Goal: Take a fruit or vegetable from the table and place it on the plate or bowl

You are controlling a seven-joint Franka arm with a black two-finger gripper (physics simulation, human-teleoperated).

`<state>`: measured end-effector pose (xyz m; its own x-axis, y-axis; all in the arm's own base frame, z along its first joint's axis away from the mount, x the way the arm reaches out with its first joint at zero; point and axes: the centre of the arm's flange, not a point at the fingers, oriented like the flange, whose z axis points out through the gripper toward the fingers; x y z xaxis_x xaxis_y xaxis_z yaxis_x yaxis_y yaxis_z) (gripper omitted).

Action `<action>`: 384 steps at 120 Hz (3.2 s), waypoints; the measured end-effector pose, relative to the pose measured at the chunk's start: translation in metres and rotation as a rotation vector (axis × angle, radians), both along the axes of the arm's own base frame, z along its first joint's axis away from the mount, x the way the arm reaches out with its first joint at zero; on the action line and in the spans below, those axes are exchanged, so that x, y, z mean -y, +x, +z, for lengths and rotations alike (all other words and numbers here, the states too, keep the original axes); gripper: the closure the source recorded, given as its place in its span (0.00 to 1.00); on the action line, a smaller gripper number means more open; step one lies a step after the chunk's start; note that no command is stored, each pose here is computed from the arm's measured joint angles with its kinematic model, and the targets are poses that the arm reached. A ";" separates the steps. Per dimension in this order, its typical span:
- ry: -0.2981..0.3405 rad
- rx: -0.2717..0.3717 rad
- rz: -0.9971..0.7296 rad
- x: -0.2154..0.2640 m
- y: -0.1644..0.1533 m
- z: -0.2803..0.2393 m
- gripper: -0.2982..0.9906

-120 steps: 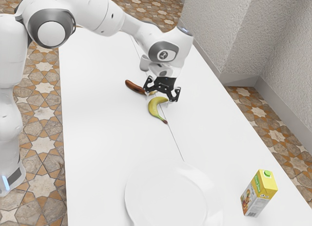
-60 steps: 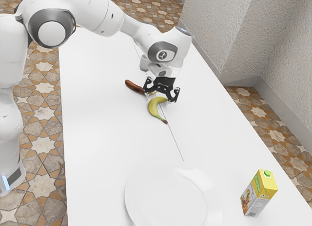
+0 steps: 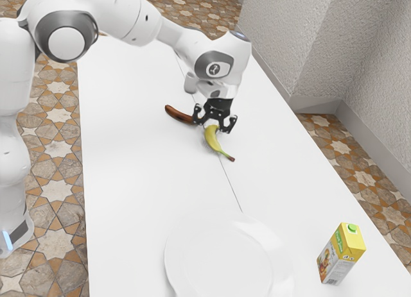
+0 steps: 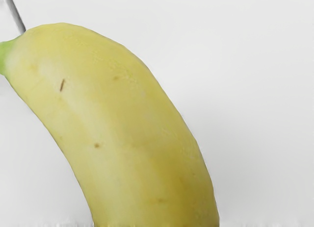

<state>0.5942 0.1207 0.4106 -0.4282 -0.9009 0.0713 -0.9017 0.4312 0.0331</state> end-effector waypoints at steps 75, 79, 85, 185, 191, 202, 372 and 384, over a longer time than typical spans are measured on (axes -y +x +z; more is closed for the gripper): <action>-0.026 0.033 -0.352 0.285 -0.101 0.165 0.66; -0.024 0.016 -0.370 0.298 -0.108 0.162 0.66; -0.020 -0.003 -0.380 0.309 -0.115 0.159 0.67; -0.007 -0.008 -0.428 0.446 -0.182 0.145 0.67; -0.008 -0.003 -0.427 0.450 -0.183 0.145 0.67; -0.008 -0.005 -0.418 0.455 -0.181 0.139 0.55; 0.208 -0.206 1.035 -0.109 -0.072 0.079 0.23; 0.184 -0.221 1.137 -0.152 -0.094 0.078 0.23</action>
<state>0.4998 0.2729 0.4888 0.6356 -0.7614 -0.1276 -0.7318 -0.6468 0.2148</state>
